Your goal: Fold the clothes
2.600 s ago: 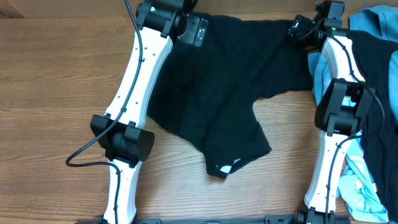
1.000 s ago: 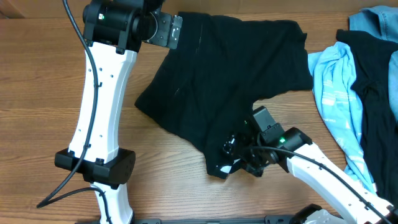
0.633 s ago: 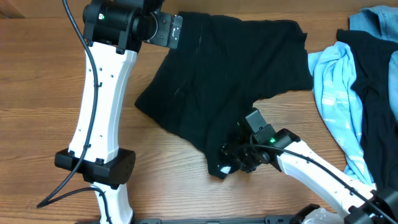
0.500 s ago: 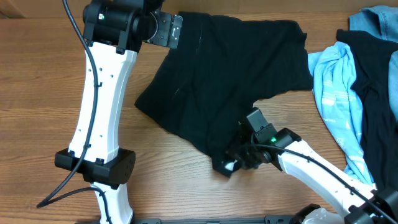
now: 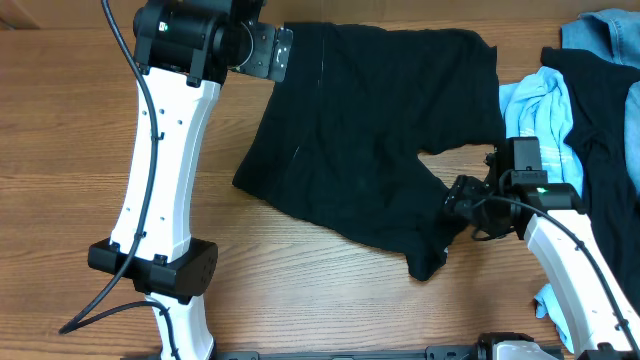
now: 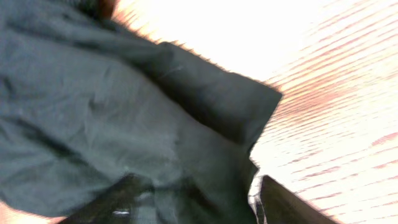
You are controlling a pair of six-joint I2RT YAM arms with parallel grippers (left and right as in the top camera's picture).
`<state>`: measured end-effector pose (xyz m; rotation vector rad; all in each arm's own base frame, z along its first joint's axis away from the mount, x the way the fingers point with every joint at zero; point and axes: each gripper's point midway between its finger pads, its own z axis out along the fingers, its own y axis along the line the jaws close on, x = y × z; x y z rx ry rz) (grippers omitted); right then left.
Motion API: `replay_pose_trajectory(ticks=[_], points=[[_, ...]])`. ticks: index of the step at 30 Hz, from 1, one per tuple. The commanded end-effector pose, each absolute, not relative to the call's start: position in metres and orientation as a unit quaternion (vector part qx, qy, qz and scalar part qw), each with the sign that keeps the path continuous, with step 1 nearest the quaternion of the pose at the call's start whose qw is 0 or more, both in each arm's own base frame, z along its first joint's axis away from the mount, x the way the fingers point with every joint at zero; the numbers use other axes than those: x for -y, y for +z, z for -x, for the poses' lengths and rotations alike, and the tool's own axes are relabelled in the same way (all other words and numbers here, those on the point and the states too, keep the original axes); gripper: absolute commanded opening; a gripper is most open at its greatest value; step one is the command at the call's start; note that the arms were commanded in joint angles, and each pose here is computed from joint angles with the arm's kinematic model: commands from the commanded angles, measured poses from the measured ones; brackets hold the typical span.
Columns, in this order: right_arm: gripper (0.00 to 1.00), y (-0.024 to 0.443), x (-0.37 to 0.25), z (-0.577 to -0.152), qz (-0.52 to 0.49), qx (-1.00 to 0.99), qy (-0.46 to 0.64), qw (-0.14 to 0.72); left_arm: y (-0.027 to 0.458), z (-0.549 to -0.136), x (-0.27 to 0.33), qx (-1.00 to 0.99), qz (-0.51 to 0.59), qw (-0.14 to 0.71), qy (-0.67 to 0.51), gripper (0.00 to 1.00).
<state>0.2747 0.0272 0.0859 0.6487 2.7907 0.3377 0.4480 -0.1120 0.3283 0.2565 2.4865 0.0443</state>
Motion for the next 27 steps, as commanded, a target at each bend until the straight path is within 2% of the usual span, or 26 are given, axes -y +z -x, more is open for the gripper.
replay_pose_trajectory(ticks=[1, 4, 9, 14, 16, 21, 26, 27], points=[[0.83, 0.098, -0.008, -0.285, -0.224, -0.956, 0.1, 0.161, 0.31, -0.444, 0.113, -0.953, -0.114, 0.281, 0.023, 1.0], [0.81, 0.099, -0.001, -0.291, -0.225, -0.954, 0.099, 0.173, 0.282, -0.443, 0.112, -0.963, -0.129, 0.234, 0.034, 1.0], [0.76, 0.06, 0.002, -0.289, -0.41, -0.902, 0.101, 0.093, 0.244, -0.452, 0.115, -0.973, -0.133, 0.186, 0.041, 1.0], [0.63, 0.033, -0.003, -0.299, -0.418, -0.9, 0.109, 0.067, 0.244, -0.453, 0.116, -0.972, -0.133, 0.189, 0.041, 1.0], [0.53, 0.034, -0.003, -0.302, -0.417, -0.899, 0.111, 0.073, 0.244, -0.454, 0.116, -0.972, -0.133, 0.19, 0.041, 1.0], [0.52, 0.023, -0.016, -0.286, -0.415, -0.899, 0.138, 0.039, 0.245, -0.455, 0.116, -0.971, -0.133, 0.193, 0.041, 1.0], [0.5, 0.006, -0.009, -0.291, -0.399, -0.905, 0.13, 0.078, 0.245, -0.455, 0.116, -0.971, -0.133, 0.194, 0.04, 1.0], [0.47, 0.005, -0.009, -0.291, -0.396, -0.905, 0.129, 0.082, 0.245, -0.456, 0.116, -0.971, -0.133, 0.194, 0.04, 1.0]])
